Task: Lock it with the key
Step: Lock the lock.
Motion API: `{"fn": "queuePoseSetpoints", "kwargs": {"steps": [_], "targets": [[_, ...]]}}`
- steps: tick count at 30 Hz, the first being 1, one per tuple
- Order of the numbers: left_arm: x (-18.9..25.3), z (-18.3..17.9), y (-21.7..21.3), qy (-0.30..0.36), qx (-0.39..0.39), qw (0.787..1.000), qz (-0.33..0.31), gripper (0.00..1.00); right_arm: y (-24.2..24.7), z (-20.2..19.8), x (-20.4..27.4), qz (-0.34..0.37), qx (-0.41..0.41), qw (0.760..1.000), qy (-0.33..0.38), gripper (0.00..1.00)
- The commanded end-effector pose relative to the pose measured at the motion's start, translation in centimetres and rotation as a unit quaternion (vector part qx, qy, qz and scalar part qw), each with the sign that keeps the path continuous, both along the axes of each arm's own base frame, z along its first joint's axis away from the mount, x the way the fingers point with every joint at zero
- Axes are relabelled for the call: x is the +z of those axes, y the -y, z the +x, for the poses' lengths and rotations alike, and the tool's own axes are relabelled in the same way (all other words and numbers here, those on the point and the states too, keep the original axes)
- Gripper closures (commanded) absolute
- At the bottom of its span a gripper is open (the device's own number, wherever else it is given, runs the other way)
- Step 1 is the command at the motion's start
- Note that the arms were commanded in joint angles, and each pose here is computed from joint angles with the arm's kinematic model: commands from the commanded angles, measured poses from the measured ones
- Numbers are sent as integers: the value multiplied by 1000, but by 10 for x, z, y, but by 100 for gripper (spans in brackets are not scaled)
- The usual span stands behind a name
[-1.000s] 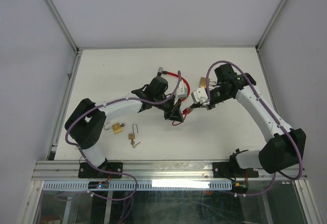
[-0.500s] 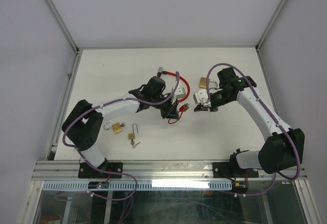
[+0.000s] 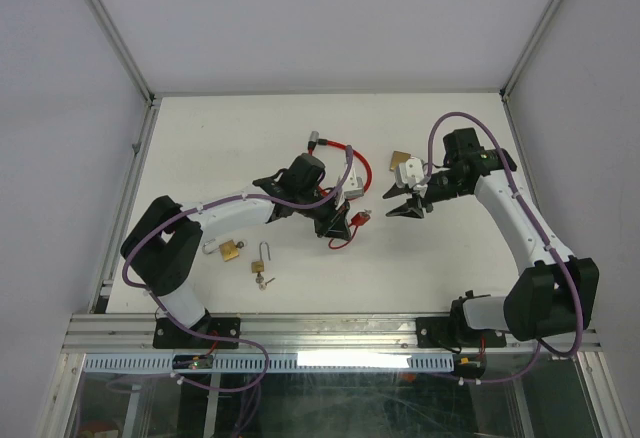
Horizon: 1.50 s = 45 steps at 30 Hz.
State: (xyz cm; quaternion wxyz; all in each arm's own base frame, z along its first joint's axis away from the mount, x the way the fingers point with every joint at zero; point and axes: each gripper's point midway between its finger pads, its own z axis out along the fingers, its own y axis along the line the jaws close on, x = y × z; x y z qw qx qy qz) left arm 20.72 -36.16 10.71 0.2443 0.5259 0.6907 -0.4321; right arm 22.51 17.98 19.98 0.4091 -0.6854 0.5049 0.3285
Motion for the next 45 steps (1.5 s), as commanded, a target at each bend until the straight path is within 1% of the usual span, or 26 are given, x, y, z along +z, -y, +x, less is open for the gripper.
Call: {"fn": "queuePoseSetpoints", "kwargs": {"steps": [1, 7, 12, 17, 25, 27, 29, 33, 39, 42, 44, 45], "targets": [[27, -13, 13, 18, -44, 998, -38, 100, -13, 7, 13, 47, 20, 999, 8, 55], [29, -16, 14, 18, -49, 998, -34, 100, -32, 1, 0, 34, 55, 998, -26, 60], [29, -17, 14, 18, -50, 998, -33, 100, -37, -10, -8, 18, 72, 997, -38, 63], [29, -17, 15, 17, -52, 998, -33, 100, -39, -15, -13, 5, 76, 996, -47, 68], [33, -19, 14, 21, -54, 998, -37, 100, -39, -12, -21, -15, 70, 996, -52, 77], [34, -19, 14, 21, -55, 998, -38, 100, -39, -12, -20, -16, 71, 996, -50, 84], [33, -19, 13, 21, -54, 998, -37, 100, -38, -12, -18, -16, 77, 996, -43, 100], [27, -17, 11, 23, -51, 998, -24, 100, -34, -14, -5, -18, 83, 996, -36, 100], [18, -15, 6, 17, -45, 999, -6, 100, -3, 19, 30, -10, 20, 1000, 8, 100], [17, -13, 5, 12, -43, 999, -2, 100, 2, 12, 31, -16, 27, 999, 9, 100], [17, -11, 7, 4, -41, 999, -2, 100, -8, -7, 23, -21, 57, 998, 10, 100], [17, -9, 9, 1, -40, 999, -1, 100, -20, -24, 14, -34, 78, 996, 10, 100]]}}
